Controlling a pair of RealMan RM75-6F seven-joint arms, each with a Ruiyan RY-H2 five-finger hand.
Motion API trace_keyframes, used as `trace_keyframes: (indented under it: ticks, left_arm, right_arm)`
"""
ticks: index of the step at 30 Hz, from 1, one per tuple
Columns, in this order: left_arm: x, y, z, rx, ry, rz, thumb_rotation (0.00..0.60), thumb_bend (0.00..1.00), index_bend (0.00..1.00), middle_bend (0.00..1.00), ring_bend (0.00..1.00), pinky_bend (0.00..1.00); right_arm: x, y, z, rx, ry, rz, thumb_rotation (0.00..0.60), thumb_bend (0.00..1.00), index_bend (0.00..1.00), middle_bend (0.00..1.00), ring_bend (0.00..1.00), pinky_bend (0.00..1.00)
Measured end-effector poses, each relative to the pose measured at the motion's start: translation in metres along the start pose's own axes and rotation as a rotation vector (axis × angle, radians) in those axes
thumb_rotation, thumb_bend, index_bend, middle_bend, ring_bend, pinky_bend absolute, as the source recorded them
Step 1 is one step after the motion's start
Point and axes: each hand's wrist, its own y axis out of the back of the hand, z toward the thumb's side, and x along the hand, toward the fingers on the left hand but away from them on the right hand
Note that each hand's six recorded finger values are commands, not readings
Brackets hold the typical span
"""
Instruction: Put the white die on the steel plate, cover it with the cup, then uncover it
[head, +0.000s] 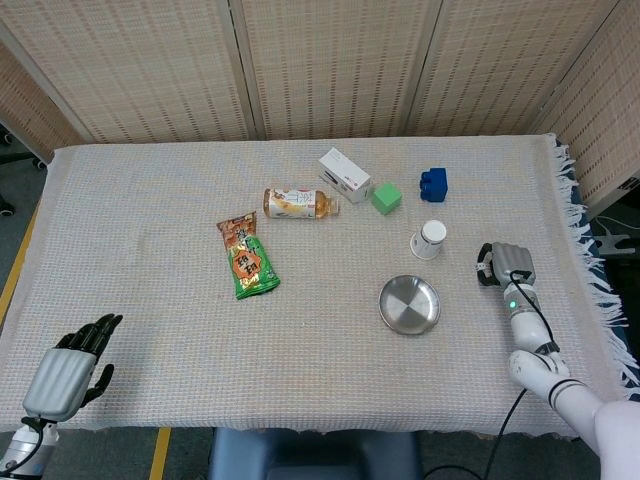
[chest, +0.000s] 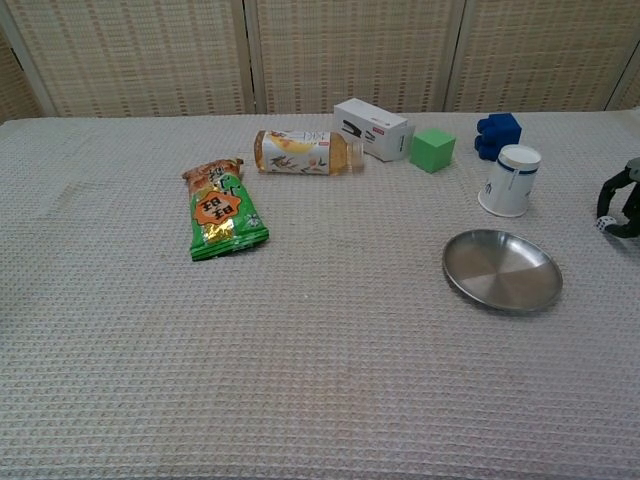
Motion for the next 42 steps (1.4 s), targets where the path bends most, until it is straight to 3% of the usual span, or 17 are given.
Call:
trace_keyframes:
  ticks: [17, 23, 33, 42]
  left_arm:
    - [0.000, 0.000, 0.000, -0.001, 0.002, 0.000, 0.600, 0.45, 0.07, 0.10, 0.19, 0.36]
    - [0.001, -0.001, 0.000, 0.000, 0.001, -0.004, 0.600, 0.45, 0.07, 0.10, 0.19, 0.36]
    - [0.000, 0.001, -0.001, -0.014, -0.002, 0.000, 0.600, 0.45, 0.07, 0.10, 0.19, 0.36]
    - [-0.001, 0.003, -0.002, -0.015, -0.001, 0.010, 0.600, 0.45, 0.07, 0.10, 0.19, 0.36]
  right_arm:
    - [0.002, 0.002, 0.004, 0.003, 0.013, -0.032, 0.600, 0.28, 0.53, 0.89, 0.96, 0.83]
    - [0.017, 0.003, 0.025, -0.015, 0.087, -0.042, 0.600, 0.28, 0.53, 0.89, 0.96, 0.83]
    - [0.079, 0.005, 0.085, 0.002, 0.284, -0.002, 0.600, 0.28, 0.53, 0.89, 0.96, 0.83]
    - [0.103, -0.015, 0.095, 0.086, 0.341, 0.082, 0.600, 0.28, 0.53, 0.89, 0.96, 0.83]
